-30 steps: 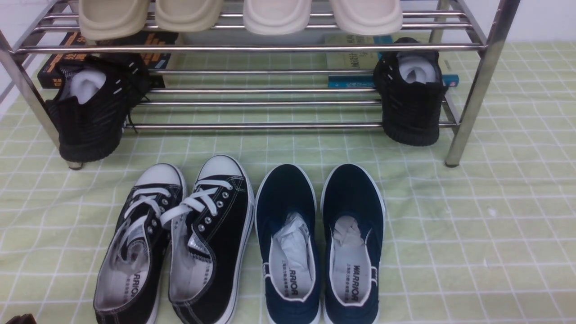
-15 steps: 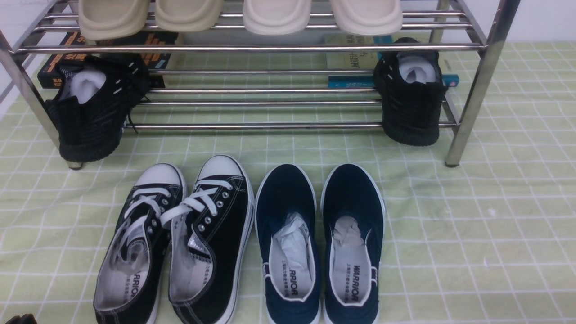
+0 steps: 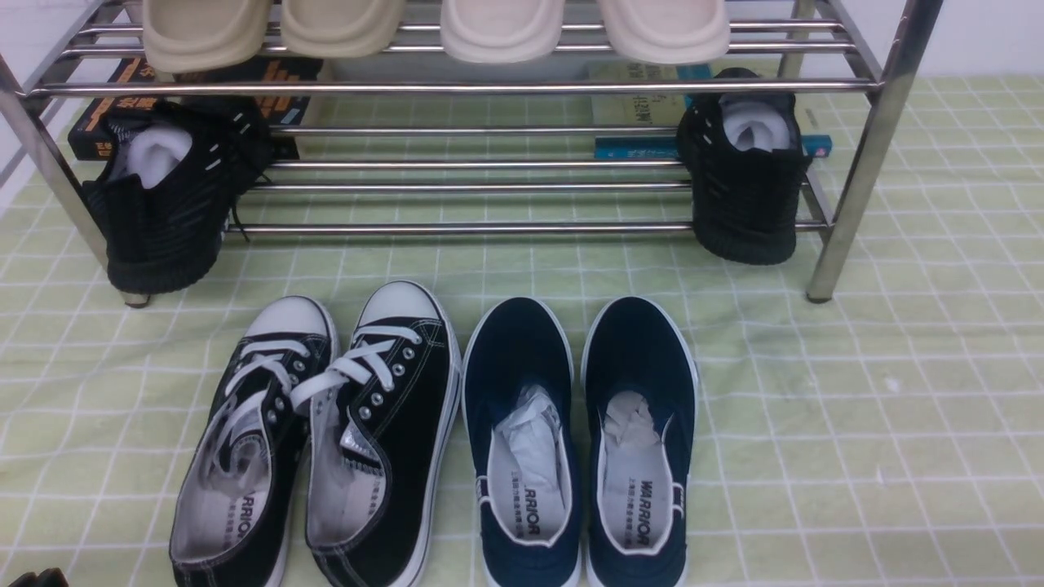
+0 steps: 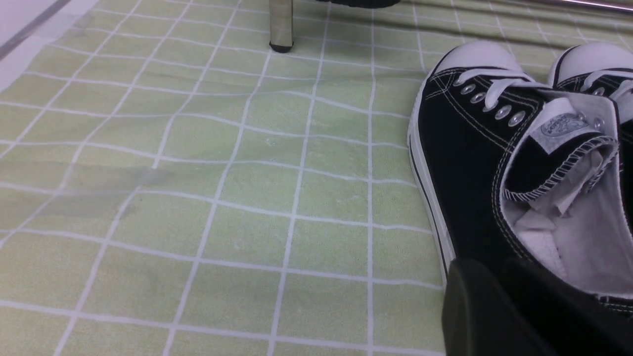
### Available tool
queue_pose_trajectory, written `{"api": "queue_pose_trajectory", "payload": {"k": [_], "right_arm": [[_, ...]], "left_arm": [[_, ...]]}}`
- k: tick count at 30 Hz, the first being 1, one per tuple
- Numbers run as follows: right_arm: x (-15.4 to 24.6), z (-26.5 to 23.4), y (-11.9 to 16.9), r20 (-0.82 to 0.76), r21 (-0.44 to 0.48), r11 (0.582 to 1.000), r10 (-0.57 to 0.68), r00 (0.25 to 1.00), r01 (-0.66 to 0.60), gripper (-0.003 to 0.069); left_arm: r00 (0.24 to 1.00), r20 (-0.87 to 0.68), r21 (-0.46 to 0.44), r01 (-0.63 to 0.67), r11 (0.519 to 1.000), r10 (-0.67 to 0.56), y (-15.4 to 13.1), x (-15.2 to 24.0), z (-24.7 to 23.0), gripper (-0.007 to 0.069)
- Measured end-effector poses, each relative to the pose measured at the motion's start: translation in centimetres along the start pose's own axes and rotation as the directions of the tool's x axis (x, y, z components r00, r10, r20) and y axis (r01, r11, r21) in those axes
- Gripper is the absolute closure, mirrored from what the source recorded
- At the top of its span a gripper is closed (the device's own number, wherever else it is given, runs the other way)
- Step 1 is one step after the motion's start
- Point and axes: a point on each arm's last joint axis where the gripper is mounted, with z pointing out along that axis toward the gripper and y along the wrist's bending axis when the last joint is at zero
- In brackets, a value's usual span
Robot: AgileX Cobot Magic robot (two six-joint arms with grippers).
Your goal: Take the shoes off the shelf with your hand from the green coffee tablecloth.
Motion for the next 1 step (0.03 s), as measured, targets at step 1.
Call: {"api": "queue_pose_trajectory", "payload": {"k": [1], "right_arm": [[0.00,0.00,0.00,0.000,0.000,1.000,0.000,1.000,0.000,0.0420]], "left_arm": [[1.000,0.000,0.000,0.000,1.000,0.000,0.00,0.00,0.00,0.0517]]}}
